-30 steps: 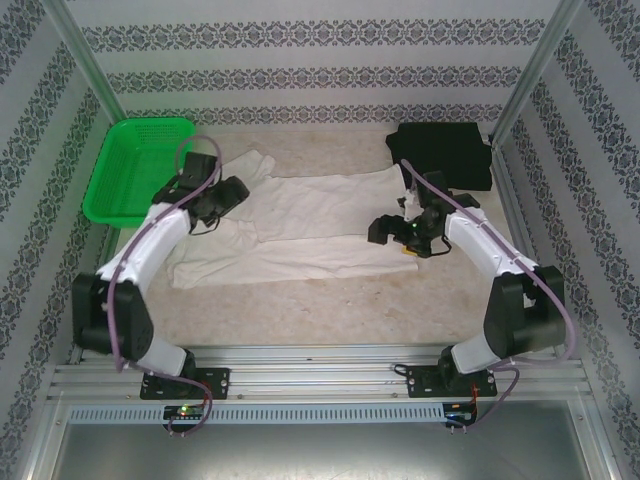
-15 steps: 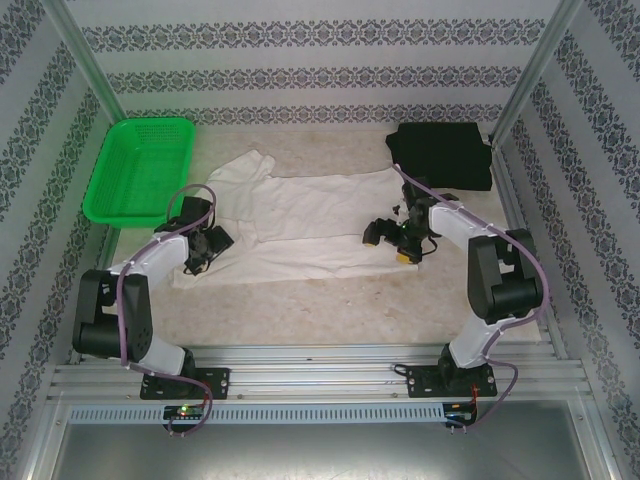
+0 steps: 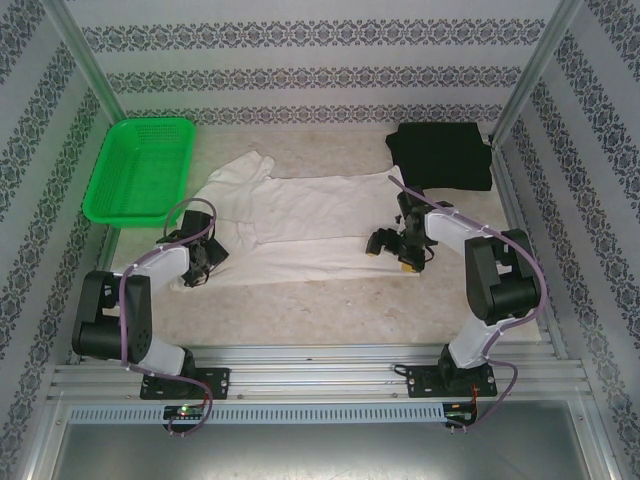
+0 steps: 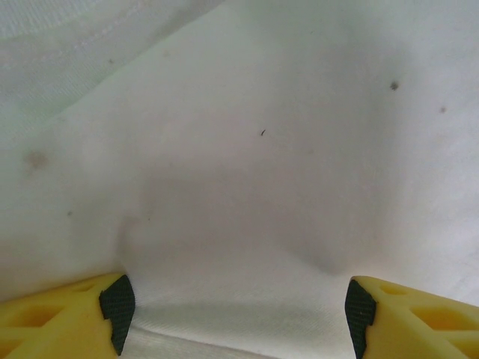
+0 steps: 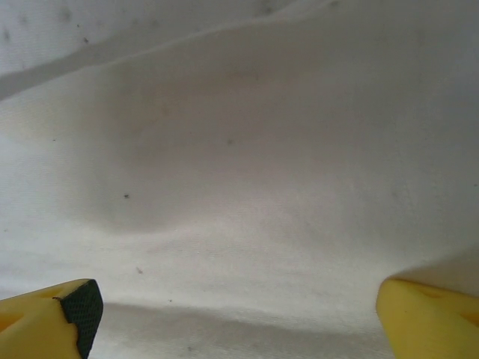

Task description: Fold and stack the t-shirts

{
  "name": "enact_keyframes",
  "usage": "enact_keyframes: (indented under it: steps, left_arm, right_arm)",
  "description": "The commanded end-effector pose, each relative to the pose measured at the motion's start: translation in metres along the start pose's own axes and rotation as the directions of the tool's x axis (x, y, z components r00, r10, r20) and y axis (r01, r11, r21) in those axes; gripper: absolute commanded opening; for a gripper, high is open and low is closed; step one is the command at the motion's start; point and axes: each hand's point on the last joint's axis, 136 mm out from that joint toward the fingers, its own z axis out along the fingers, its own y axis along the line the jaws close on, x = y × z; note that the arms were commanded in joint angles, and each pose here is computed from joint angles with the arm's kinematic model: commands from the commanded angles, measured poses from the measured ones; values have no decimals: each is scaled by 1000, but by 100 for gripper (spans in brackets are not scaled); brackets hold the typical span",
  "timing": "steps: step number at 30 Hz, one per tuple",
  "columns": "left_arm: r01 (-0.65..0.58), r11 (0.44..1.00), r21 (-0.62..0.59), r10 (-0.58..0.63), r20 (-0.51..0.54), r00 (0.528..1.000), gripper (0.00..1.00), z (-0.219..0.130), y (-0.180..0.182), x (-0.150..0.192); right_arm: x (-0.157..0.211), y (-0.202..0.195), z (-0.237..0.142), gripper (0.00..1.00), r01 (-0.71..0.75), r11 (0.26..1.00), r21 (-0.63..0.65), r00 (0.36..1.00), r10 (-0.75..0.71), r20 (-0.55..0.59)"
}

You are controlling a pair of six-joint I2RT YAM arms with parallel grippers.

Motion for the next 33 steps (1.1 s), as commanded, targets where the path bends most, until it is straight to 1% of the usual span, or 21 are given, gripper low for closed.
enact_keyframes:
  steps: [1, 5, 11, 18, 22, 26, 30, 33]
  left_arm:
    - [29, 990, -138, -41, -85, 996, 77, 2, 41, 27]
    - [22, 984, -177, -41, -107, 993, 77, -7, 56, 38]
    - [36, 976, -213, -68, -147, 987, 75, -15, 78, 59]
    - [39, 967, -253, -91, -199, 976, 72, -24, 100, 82]
    - [51, 963, -265, -108, -205, 973, 72, -32, 116, 95]
    - [58, 973, -225, -108, -213, 971, 72, -39, 115, 101]
    - [59, 980, -190, -97, -195, 976, 76, -48, 110, 96]
    - [59, 983, -173, -90, -173, 981, 80, -60, 105, 88]
  right_arm:
    - [37, -37, 6, 95, -12, 977, 213, 995, 33, -97]
    - [60, -42, 4, 95, 19, 961, 276, 990, 20, -139]
    - [82, -48, -7, 95, 79, 933, 350, 982, -11, -191]
    - [114, -59, -15, 95, 133, 907, 400, 967, -30, -252]
    - [136, -69, -14, 95, 144, 898, 417, 956, -18, -292]
    - [144, -71, -19, 95, 152, 892, 425, 957, -25, -289]
    - [152, -71, -22, 95, 157, 889, 431, 951, -19, -308]
    - [155, -70, -28, 95, 161, 887, 432, 953, -26, -301]
